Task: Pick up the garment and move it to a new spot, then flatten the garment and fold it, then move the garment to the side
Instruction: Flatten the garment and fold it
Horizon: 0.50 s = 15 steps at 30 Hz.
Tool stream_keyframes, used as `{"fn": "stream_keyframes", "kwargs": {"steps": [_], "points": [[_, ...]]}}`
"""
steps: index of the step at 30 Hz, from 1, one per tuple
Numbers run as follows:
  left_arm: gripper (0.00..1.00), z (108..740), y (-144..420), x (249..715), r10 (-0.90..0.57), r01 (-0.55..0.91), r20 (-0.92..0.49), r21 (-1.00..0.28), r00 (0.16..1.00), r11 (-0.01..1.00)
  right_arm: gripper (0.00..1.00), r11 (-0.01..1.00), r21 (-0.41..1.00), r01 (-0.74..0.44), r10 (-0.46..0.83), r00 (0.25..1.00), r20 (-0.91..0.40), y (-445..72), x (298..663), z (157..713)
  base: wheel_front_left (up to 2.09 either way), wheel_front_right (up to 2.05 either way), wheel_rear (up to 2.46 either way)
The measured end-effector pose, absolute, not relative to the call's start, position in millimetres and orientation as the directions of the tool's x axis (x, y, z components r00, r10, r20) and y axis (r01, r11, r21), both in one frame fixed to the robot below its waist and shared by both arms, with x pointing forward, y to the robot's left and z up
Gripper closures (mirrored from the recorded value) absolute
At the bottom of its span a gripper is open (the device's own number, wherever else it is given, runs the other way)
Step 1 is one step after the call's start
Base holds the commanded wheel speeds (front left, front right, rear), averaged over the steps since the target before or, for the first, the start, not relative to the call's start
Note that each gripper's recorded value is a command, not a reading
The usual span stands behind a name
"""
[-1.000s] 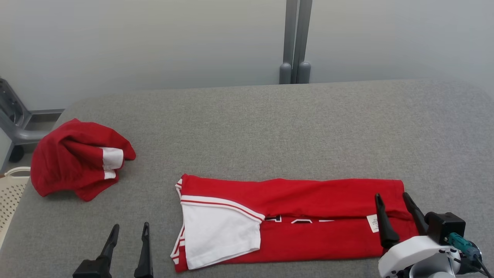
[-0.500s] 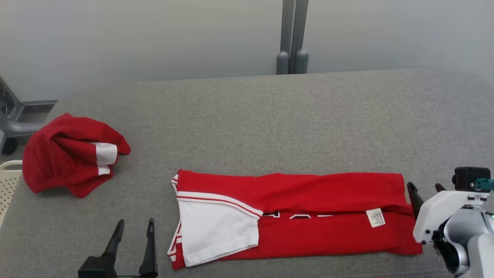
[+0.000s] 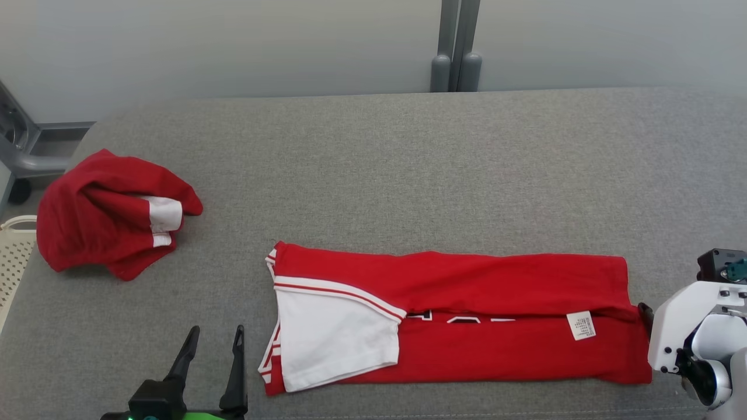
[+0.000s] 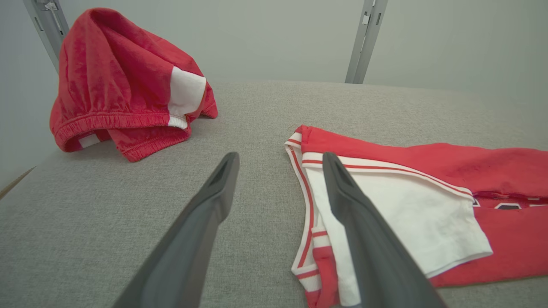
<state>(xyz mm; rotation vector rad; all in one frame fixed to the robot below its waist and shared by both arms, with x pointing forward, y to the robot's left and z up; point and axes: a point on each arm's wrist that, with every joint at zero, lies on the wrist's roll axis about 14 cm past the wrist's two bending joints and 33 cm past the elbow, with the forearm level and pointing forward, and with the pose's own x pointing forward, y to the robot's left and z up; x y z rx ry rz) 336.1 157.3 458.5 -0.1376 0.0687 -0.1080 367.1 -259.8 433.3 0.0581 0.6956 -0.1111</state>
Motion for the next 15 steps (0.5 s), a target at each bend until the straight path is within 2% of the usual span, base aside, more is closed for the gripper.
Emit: {"fn": "stream_keyframes", "kwargs": {"steps": [15], "points": [[0.0,451.0,159.7,341.9,-0.11,0.098,-0.086,-0.13,0.99,0.987,0.0,0.988,0.044,0.151,-0.08,0.722,-0.688,-258.6,370.2,402.5,0.0,0.0,0.0]]}}
